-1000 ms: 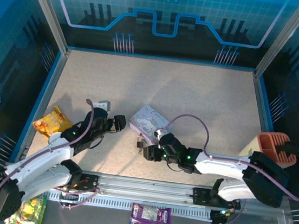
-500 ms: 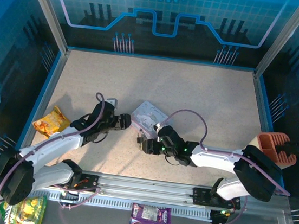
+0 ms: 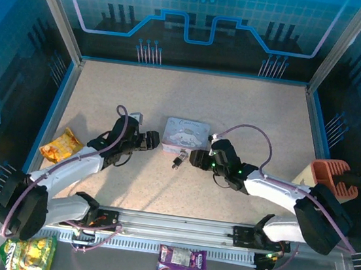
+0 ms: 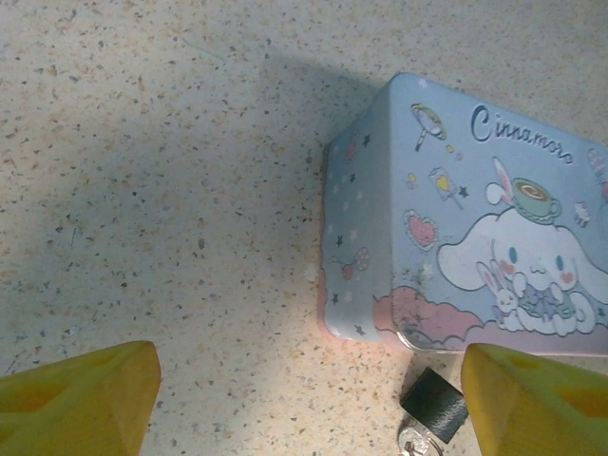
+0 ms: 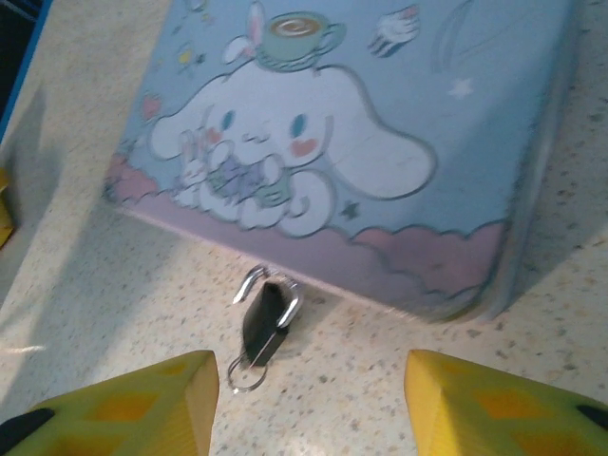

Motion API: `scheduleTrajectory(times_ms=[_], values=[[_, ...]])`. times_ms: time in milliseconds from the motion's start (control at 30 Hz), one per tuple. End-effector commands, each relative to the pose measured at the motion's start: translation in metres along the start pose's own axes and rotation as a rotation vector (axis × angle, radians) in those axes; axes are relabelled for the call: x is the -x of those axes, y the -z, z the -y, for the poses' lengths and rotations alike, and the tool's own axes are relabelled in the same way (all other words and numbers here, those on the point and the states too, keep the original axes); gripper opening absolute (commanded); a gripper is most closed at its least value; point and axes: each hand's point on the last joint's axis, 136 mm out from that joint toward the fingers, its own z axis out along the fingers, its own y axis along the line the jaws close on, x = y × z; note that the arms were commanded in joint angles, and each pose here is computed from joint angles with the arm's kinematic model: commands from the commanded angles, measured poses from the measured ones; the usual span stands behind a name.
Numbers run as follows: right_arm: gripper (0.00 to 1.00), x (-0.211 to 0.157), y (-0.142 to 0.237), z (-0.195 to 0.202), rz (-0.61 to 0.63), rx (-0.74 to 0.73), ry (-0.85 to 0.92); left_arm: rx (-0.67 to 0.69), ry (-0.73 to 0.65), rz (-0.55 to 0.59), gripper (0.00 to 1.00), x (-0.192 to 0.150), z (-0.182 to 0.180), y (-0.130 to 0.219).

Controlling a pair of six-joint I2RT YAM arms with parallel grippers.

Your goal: Unlock a padlock with a key

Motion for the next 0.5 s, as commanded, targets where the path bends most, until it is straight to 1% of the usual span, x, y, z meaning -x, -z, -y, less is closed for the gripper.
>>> scheduleTrajectory(times_ms=[0,100,200,300,400,467], values=[[0.54,-0.007,0.013,-0.021,0.008,0.017,0.08,-0.022,0.01,0.018,0.84,0.017,0.007,0.0],[0.54,-0.022,0.022,-0.034,0.002,0.024,0.121,-0.039,0.017,0.007,0.84,0.023,0.009,-0.005],[0.54,-0.037,0.02,-0.047,-0.015,0.054,0.138,-0.054,0.014,-0.011,0.84,0.028,0.015,-0.014],[0.54,-0.042,0.009,-0.043,-0.028,0.035,0.116,-0.069,0.014,-0.029,0.84,0.031,0.021,-0.024],[0.54,-0.038,-0.004,-0.041,-0.009,0.032,0.064,-0.102,0.031,-0.057,0.83,0.032,0.03,-0.037],[0.54,-0.036,-0.014,-0.039,-0.001,0.005,0.031,-0.124,0.043,-0.078,0.81,0.031,0.036,-0.045]])
